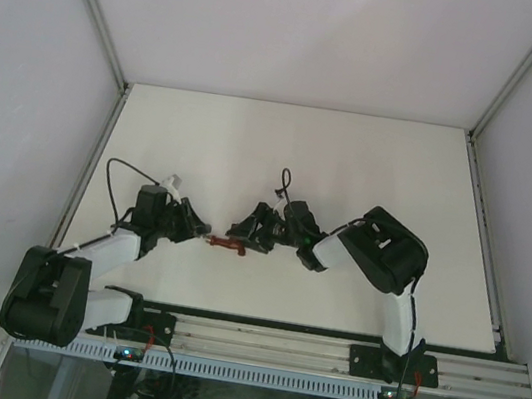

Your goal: Install the water faucets

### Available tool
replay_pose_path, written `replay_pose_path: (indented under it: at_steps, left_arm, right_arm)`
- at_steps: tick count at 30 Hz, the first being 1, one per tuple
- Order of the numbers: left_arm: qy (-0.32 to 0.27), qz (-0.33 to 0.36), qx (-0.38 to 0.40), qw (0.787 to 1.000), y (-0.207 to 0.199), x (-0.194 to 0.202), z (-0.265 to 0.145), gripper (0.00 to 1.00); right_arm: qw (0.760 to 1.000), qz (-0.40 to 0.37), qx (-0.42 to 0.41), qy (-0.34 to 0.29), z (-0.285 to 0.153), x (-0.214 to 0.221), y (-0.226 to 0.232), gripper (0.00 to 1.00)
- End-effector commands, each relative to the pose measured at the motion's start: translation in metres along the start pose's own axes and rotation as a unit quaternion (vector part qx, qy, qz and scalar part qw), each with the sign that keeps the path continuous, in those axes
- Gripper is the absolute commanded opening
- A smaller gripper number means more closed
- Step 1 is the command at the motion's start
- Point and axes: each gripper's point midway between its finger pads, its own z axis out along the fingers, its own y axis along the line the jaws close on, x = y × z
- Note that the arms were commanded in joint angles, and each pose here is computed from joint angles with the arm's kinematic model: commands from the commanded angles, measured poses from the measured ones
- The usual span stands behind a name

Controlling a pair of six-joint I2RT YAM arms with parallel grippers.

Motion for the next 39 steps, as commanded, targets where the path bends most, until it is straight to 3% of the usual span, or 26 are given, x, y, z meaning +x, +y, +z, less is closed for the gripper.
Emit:
replay_pose_path:
  at_steps: [1,9,12,18,20,24,27,32,39]
  left_arm:
    - [0.002,0.021,0.029,0.999,-0.010,-0.002,0.002,0.00]
    - [-0.004,-0.009,0.016,1.000,0.000,0.007,0.002,0.00]
    - [-0.001,-0.014,0.015,1.000,0.001,0.009,0.002,0.00]
    - [-0.003,-0.019,0.019,1.000,0.001,0.011,0.003,0.00]
    - [-0.004,-0.031,0.023,0.999,0.000,0.012,0.003,0.00]
    - [-0.005,-0.032,0.027,0.999,-0.002,0.010,0.004,0.00]
    - [-0.006,-0.034,0.025,0.999,-0.002,0.010,0.004,0.00]
    - [-0.027,-0.033,0.024,0.999,-0.006,0.000,-0.001,0.00]
    - [-0.079,-0.036,0.022,0.996,-0.011,-0.014,-0.022,0.00]
  right_arm:
    - [0.999,0.007,-0.023,-0.021,0.011,0.012,0.021,0.60]
    - [0.998,0.029,-0.051,-0.035,0.020,0.011,0.020,0.55]
    - [0.998,0.029,-0.029,-0.050,0.019,0.004,0.014,0.43]
    - [0.998,0.032,-0.048,-0.033,0.021,0.012,0.023,0.38]
    - [0.998,0.025,-0.051,-0.021,0.025,0.018,0.024,0.28]
    - [0.999,0.008,-0.050,-0.011,0.026,0.014,0.024,0.17]
    - [0.999,0.010,-0.031,-0.005,0.026,0.011,0.017,0.22]
    - [1.000,-0.008,-0.017,-0.023,0.015,0.007,0.012,0.00]
    - [0.995,-0.049,0.021,-0.089,-0.014,-0.006,0.001,0.00]
